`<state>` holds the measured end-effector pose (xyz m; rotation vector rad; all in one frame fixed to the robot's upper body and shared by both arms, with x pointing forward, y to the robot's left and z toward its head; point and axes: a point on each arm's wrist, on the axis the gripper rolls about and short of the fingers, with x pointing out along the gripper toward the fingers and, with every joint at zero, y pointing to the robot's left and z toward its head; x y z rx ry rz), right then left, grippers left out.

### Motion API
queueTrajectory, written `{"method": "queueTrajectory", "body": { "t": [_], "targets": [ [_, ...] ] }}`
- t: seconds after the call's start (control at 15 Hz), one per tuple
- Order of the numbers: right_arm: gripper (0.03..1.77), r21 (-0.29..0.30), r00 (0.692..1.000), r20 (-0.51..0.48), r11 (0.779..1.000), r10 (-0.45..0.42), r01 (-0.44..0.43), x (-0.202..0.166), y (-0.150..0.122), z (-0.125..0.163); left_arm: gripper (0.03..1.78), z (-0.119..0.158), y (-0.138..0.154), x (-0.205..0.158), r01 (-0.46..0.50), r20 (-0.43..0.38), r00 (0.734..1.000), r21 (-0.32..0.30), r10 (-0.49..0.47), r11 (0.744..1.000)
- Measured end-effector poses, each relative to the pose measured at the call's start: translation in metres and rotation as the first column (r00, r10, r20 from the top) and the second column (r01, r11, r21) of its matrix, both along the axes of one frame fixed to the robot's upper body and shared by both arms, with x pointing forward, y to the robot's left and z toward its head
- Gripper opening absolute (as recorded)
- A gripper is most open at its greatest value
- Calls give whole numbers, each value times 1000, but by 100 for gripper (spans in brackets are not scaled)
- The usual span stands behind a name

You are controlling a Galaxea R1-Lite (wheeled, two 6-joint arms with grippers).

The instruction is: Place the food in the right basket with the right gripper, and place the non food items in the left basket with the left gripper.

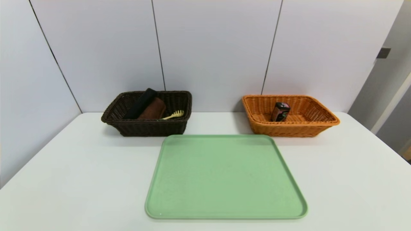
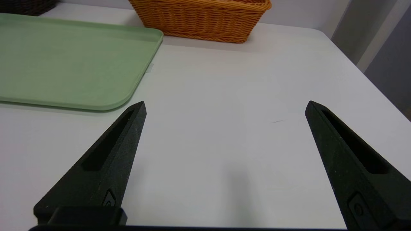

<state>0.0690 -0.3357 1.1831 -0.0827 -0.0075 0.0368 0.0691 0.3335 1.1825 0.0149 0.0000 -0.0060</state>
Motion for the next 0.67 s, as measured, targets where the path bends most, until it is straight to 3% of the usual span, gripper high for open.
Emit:
{"method": "queueTrajectory", "body": {
  "t": [0.07,0.67],
  "targets": [
    [171,21,1000,0,1000,-2,2,0,0,0,169,0,0,0,0,0,1000,0,0,1000],
    [171,37,1000,-1,999,-18,18,0,0,0,169,0,0,0,0,0,1000,0,0,1000]
  ]
}}
